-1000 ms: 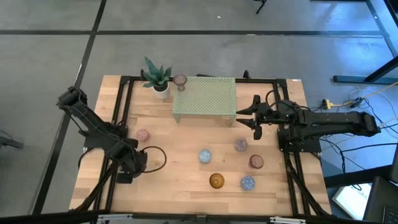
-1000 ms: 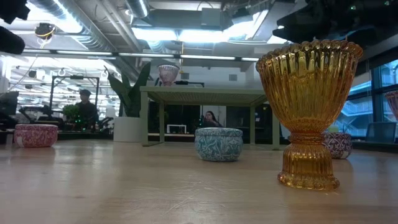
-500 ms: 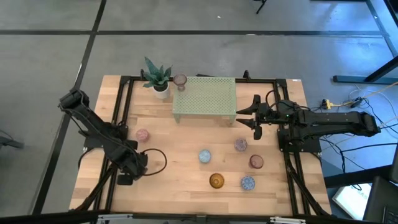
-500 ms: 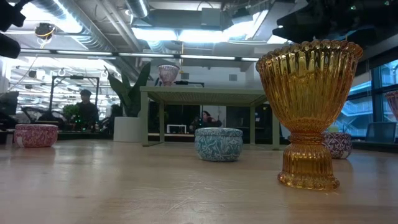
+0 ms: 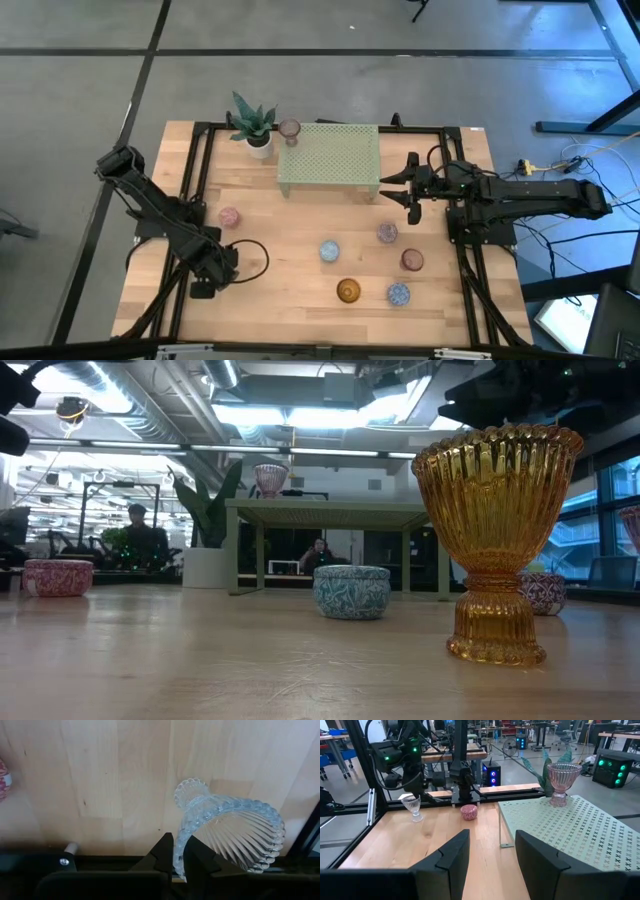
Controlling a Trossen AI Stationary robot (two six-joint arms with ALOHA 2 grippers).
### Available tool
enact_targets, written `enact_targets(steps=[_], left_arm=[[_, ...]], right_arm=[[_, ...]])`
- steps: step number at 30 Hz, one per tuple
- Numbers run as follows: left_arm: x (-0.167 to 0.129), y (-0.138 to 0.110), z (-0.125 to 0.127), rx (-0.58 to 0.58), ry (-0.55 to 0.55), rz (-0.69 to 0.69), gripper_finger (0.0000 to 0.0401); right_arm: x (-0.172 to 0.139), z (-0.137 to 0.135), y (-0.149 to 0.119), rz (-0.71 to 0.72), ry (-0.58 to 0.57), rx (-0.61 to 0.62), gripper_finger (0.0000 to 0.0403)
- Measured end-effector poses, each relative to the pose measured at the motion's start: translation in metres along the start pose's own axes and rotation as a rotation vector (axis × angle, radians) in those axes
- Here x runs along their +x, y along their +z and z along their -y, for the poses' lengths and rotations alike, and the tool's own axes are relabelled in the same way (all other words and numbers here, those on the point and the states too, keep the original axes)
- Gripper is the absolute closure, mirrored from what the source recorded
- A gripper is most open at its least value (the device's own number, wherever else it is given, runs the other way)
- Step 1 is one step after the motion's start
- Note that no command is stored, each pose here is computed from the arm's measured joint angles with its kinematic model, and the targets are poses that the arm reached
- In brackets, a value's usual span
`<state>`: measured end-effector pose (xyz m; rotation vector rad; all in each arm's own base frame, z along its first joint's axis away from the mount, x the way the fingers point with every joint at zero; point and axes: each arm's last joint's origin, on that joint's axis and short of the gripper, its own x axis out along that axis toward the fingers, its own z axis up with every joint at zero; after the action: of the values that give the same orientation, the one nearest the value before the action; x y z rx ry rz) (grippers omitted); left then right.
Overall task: Pick & Place candle stick holders
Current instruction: Put the transparent glass candle holder on the shelf
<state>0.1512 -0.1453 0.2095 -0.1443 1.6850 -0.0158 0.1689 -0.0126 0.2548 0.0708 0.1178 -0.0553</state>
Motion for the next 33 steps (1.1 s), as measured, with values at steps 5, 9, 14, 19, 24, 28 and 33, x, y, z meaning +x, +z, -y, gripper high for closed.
enact_targets(steps=[5,9,14,19,24,28,33], left_arm=[[-0.003,0.011,-0.005,-0.019,0.0,0.064,0.038],[-0.013,0.028,-0.013,0.01,0.033,0.17,0.0381],[-0.045,0.053,-0.026,0.057,0.077,0.318,0.0382],[-0.086,0.078,-0.048,0.048,0.063,0.433,0.0383],[-0.122,0.111,-0.076,-0.009,0.082,0.516,0.0383],[-0.145,0.145,-0.09,0.055,0.188,0.58,0.0383],[-0.175,0.178,-0.105,0.077,0.248,0.616,0.0383]], right_arm=[[0.0,0.0,0.002,0.019,0.001,-0.025,0.0241],[0.0,0.0,0.003,0.034,0.002,-0.025,0.0241],[0.0,0.0,0.006,0.057,0.002,-0.026,0.0241],[0.0,0.0,0.006,0.057,0.001,-0.065,0.0241],[0.0,0.0,0.006,0.058,-0.008,-0.073,0.0241],[0.0,0.0,0.006,0.062,-0.01,-0.073,0.0241],[0.0,0.001,0.006,0.061,-0.011,-0.073,0.0241]])
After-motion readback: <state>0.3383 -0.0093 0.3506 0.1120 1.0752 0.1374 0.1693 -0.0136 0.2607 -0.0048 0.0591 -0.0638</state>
